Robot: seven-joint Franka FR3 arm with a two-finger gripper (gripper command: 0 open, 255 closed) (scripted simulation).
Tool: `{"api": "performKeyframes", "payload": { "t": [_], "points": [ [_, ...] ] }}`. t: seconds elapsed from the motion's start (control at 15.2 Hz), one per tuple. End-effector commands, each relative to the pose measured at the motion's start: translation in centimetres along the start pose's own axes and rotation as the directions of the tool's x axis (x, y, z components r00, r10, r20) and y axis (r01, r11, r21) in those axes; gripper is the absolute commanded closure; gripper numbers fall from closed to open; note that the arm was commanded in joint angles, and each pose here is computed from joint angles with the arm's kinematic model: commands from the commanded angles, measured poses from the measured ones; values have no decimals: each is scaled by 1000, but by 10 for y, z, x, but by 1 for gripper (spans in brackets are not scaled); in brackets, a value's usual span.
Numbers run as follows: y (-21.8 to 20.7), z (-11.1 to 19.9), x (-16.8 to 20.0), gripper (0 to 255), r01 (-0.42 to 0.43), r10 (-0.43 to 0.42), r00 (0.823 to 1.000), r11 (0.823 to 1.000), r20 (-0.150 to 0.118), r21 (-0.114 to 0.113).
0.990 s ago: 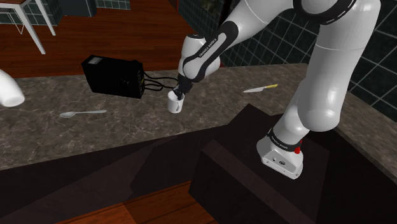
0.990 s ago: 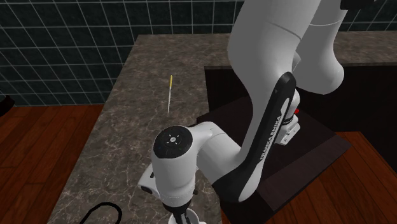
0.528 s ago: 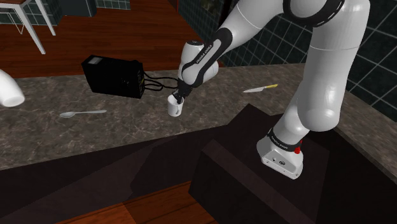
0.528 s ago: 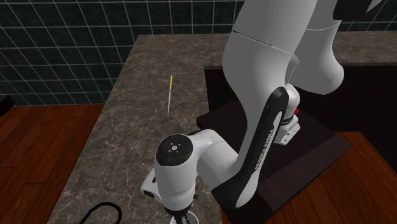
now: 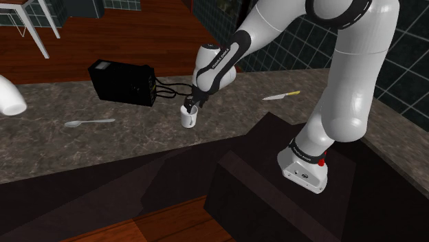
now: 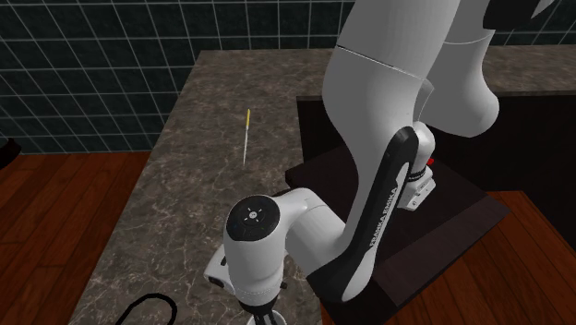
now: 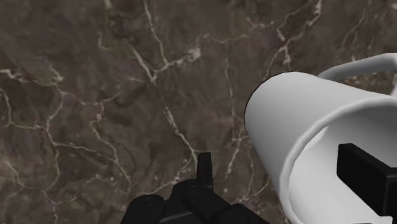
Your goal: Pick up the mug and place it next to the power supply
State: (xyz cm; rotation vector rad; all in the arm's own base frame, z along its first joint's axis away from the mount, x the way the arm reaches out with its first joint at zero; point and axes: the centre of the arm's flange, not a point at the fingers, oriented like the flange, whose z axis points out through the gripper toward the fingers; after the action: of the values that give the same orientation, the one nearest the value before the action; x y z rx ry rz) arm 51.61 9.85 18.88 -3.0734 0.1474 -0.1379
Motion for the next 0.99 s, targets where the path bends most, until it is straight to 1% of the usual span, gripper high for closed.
{"api": "performKeyframes", "payload": {
  "t": [0.0, 0.13, 0.4, 0.92],
  "points": [
    [0, 0, 0, 0, 0, 0, 1000, 1000, 0, 0],
    [0, 0, 0, 0, 0, 0, 1000, 1000, 0, 0],
    [0, -50, 0, 0, 0, 0, 1000, 1000, 0, 0],
    [0, -50, 0, 0, 0, 0, 1000, 1000, 0, 0]
  ]
}}
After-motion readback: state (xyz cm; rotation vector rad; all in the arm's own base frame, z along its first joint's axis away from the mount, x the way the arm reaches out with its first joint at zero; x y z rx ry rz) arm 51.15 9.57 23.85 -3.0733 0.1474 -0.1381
